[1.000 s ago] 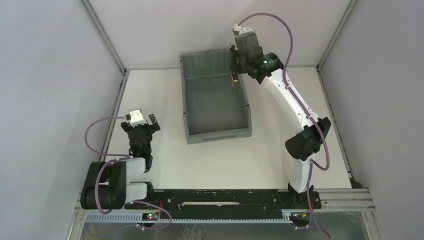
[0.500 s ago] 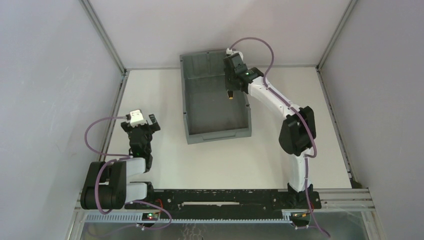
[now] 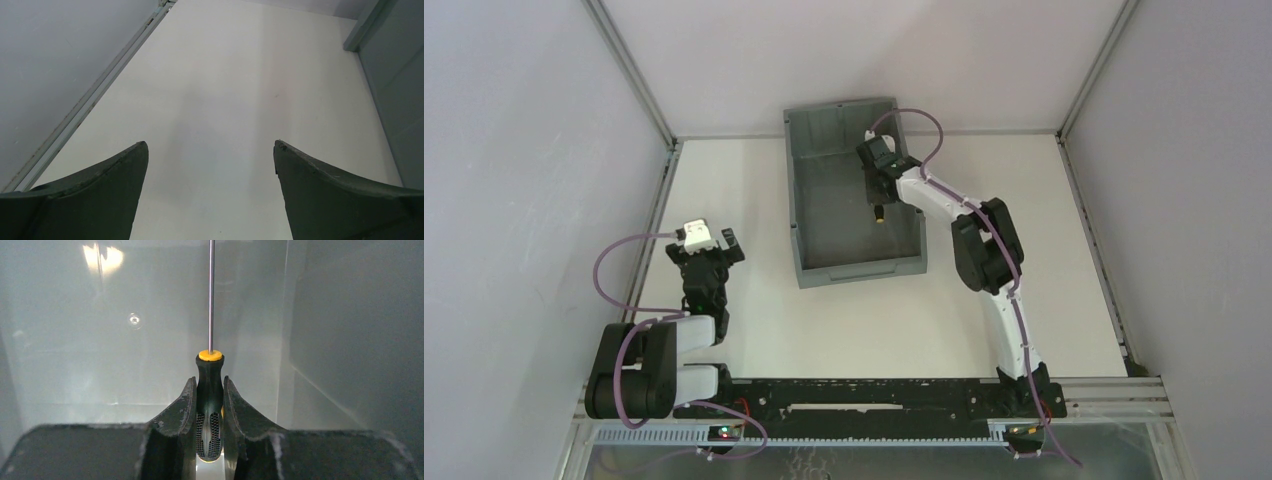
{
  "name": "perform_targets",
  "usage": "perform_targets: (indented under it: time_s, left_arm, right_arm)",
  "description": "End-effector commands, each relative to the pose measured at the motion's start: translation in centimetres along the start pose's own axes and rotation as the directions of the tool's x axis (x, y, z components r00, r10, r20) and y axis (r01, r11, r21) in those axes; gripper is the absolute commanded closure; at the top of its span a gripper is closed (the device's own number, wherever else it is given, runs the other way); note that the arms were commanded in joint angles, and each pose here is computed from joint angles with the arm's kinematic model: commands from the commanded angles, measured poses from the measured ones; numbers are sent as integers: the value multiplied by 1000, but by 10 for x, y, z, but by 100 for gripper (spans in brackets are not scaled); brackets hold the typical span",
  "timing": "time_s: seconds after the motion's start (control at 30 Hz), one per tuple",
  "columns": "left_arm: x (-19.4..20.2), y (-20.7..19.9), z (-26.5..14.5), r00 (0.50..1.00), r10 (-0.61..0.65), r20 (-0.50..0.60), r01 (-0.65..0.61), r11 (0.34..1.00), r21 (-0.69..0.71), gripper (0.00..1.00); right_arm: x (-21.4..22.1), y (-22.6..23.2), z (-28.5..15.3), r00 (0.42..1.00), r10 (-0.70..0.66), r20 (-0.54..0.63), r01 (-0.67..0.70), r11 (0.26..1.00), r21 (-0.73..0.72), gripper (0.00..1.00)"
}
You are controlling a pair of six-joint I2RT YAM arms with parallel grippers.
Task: Put the screwdriver in the bin
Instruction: Place the screwdriver in the bin.
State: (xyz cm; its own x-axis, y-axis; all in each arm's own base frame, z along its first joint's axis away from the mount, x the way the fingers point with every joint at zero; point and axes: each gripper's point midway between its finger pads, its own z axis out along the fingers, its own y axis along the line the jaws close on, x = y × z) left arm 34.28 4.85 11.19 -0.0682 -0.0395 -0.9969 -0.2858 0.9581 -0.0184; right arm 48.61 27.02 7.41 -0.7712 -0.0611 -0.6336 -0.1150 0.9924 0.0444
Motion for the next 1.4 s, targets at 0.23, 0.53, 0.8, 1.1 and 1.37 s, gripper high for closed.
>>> perform_targets:
  time_s: [0.23,0.53,0.8,1.1,1.37]
  left_arm:
    - [-24,-2,7,998,3,70,-3,1000,-5,0]
    - [-24,-2,7,998,4,70,-3,1000,-5,0]
    - [-24,-2,7,998,4,70,-3,1000,-7,0]
    - [-25,-2,7,998,3,70,-3,1000,-5,0]
    - [-24,-2,7,998,4,70,-3,1000,-5,0]
  right_arm:
    - [1,11,17,999,33,27,-33,999,6,62]
    - [-11,19,3,998,16,59,-16,1000,2,45]
    - [-26,24,-18,995,1,97,-1,1000,4,28]
    - [-72,35,-90,973,0,232,7,1000,-27,0]
    - [-116,44,-160,950,-31,312,58,995,-78,0]
